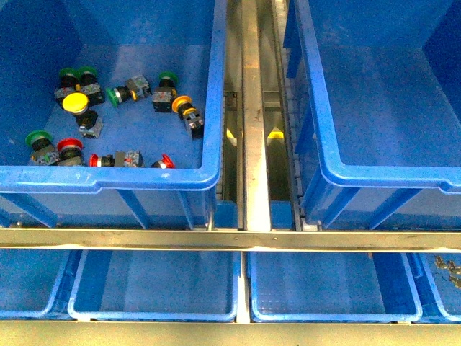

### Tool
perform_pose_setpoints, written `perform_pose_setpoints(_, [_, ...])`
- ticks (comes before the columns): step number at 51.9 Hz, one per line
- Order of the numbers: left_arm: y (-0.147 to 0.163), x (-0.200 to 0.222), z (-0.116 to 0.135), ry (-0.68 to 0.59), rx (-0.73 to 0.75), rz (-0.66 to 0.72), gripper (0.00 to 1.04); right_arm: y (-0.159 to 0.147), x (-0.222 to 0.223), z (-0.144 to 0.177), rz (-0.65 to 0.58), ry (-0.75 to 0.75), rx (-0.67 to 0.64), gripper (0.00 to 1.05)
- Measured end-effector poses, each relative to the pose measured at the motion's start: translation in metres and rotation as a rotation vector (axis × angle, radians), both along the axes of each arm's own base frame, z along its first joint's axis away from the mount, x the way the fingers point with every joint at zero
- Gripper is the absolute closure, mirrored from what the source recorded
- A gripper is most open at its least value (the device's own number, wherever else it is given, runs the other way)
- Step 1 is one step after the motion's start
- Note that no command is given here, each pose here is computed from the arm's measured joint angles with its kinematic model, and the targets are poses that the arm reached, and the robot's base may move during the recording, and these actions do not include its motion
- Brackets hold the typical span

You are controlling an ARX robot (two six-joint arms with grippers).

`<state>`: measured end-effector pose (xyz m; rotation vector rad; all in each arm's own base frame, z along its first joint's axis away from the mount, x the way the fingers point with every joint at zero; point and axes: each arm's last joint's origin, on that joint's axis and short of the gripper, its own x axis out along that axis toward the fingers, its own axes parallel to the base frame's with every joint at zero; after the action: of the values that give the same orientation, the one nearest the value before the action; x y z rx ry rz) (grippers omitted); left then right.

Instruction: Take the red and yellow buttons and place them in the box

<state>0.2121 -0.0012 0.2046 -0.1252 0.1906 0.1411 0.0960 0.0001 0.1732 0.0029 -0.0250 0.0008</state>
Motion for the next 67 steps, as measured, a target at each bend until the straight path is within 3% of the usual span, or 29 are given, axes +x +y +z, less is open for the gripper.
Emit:
perform_pose_setpoints(23, [-0.025, 0.083, -0.023, 0.055, 0.053, -0.06, 0.08, 0.0, 0.0, 0.0, 0.0, 0.0, 0.0, 0.07])
perform_pose_setpoints(67, [-0.056, 0.156, -0.071, 0.147, 0.111, -0.045, 0.08, 0.0, 0.0, 0.0, 0.0, 0.0, 0.0, 0.07])
